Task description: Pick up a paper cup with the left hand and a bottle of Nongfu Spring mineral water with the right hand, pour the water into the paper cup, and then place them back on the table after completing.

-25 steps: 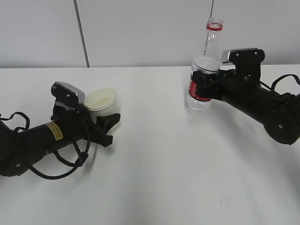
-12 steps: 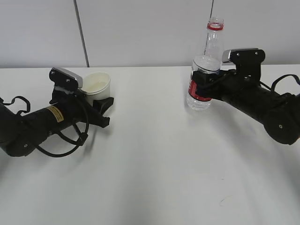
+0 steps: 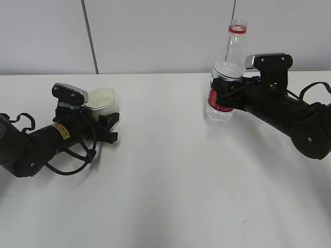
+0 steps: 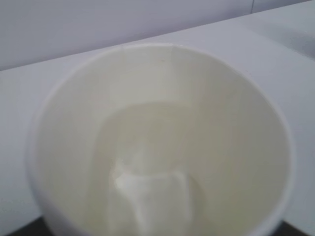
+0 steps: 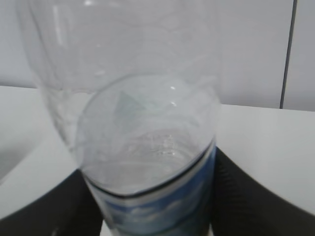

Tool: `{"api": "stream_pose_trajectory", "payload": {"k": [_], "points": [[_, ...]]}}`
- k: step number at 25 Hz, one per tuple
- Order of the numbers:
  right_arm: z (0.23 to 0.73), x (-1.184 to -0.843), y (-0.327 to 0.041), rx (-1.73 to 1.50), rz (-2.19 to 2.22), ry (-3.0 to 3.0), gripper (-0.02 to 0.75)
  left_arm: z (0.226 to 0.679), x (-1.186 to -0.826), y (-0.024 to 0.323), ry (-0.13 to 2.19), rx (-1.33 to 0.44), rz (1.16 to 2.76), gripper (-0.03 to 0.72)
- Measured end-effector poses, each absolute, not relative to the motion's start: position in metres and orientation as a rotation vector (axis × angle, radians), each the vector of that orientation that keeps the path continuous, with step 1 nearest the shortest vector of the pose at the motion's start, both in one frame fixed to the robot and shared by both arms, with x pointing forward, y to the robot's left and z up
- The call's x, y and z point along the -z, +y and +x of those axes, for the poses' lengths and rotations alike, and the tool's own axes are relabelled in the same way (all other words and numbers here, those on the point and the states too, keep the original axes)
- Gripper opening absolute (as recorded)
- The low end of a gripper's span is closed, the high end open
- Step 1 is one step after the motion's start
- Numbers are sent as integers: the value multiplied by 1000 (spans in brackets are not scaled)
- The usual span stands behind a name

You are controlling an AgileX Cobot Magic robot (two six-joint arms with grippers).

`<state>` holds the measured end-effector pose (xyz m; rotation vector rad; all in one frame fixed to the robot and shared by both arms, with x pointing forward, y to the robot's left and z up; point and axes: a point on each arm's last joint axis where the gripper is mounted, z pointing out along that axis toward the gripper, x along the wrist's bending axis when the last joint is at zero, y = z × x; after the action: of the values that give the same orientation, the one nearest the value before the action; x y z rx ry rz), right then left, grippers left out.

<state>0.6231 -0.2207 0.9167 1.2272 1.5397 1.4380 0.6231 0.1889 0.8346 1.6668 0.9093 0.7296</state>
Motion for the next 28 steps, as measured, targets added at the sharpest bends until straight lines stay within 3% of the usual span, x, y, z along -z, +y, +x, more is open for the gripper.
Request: {"api": "stream_pose_trajectory", "payload": {"k": [20, 28], "points": [[623, -917, -221, -1438, 1227, 1540, 419, 624, -834, 190, 920, -731, 1668, 360], [623, -917, -221, -1438, 1227, 1540, 419, 626, -831, 196, 1017, -760, 1628, 573]]}}
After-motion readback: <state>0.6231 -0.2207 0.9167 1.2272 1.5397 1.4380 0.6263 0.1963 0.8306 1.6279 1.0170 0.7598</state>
